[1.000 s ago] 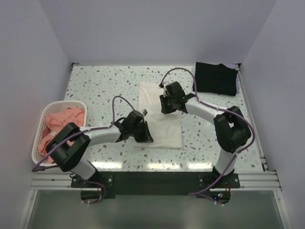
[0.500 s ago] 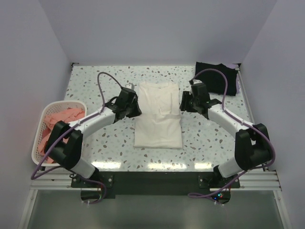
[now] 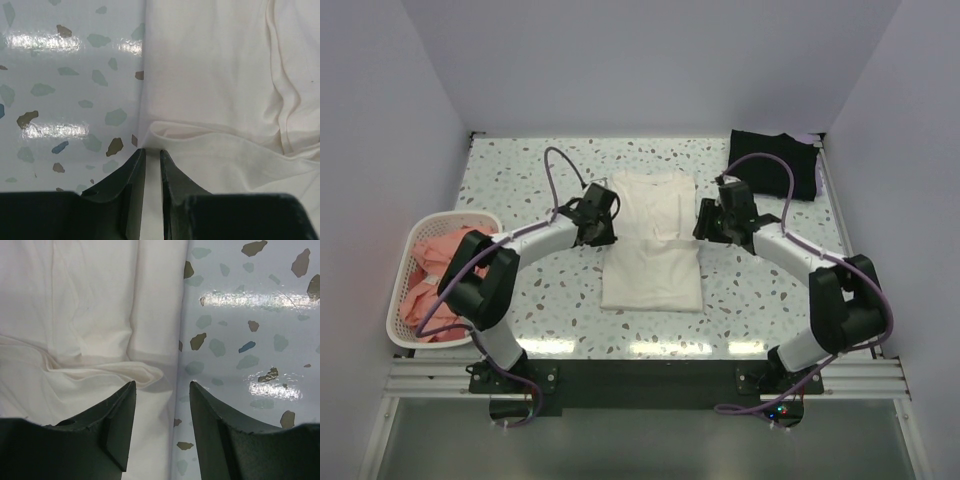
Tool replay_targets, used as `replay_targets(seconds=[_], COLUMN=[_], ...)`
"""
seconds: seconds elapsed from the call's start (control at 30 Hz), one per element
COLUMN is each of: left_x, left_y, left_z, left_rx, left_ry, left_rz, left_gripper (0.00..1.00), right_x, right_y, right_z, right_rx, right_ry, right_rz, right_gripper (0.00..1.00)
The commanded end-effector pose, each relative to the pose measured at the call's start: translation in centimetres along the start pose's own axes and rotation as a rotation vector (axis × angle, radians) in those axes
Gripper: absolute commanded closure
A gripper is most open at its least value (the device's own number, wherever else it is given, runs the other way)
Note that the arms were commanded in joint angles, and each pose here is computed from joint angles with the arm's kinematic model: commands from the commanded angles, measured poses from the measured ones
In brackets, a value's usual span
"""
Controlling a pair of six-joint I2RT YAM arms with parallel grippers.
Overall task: Fold and stack the t-shirts
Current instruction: Fold the tshirt
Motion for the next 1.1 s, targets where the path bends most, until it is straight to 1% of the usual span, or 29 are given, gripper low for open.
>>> replay_targets(seconds=[0.0,0.53,0.67,0.73,0.9,1.07], left_x=[-0.9,-0.9,-0.8,-0.8,-0.9,-1.0], left_y=[-0.1,-1.7,-1.9,-2.0,-1.9,-1.7], left_z=[1.8,2.5,2.4,2.5,2.5,2.7], left_rx=[-0.059,-0.059,-0.053,-0.055,-0.057,-0.063], left_ry=[-0.017,-0.006,-0.003,0.002,0.006,0.008], left_rz=[0.003,0.018,0.006,0.001,-0.003,-0.012], left_gripper=[0.77,0.77,0.77,0.78,0.81,0.81], right_x=[-0.1,0.5,0.6,0.6,0.6,0.5], right_y=[-1.1,-4.0,-4.3,-4.2,-3.6,-3.1], right_z=[0.3,0.5,0.4,0.3,0.7,1.1], right_rx=[-0.022,-0.005,0.001,0.010,0.009,0.000], right_ry=[-0.027,-0.083,-0.095,-0.102,-0.107,-0.096], right_rz=[0.016,0.104,0.112,0.114,0.097,0.080], right_gripper=[0.49,0.54,0.58,0.64,0.71,0.71])
Point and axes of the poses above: each gripper's point midway between its finger pads, its own y axis back along the fingers, its own x axis along the line the jaws close on, z = x × y, the point moved 9 cm from there along y, back along the fingers, and after that the axes turned 10 degrees about y, right-handed, at the moved point
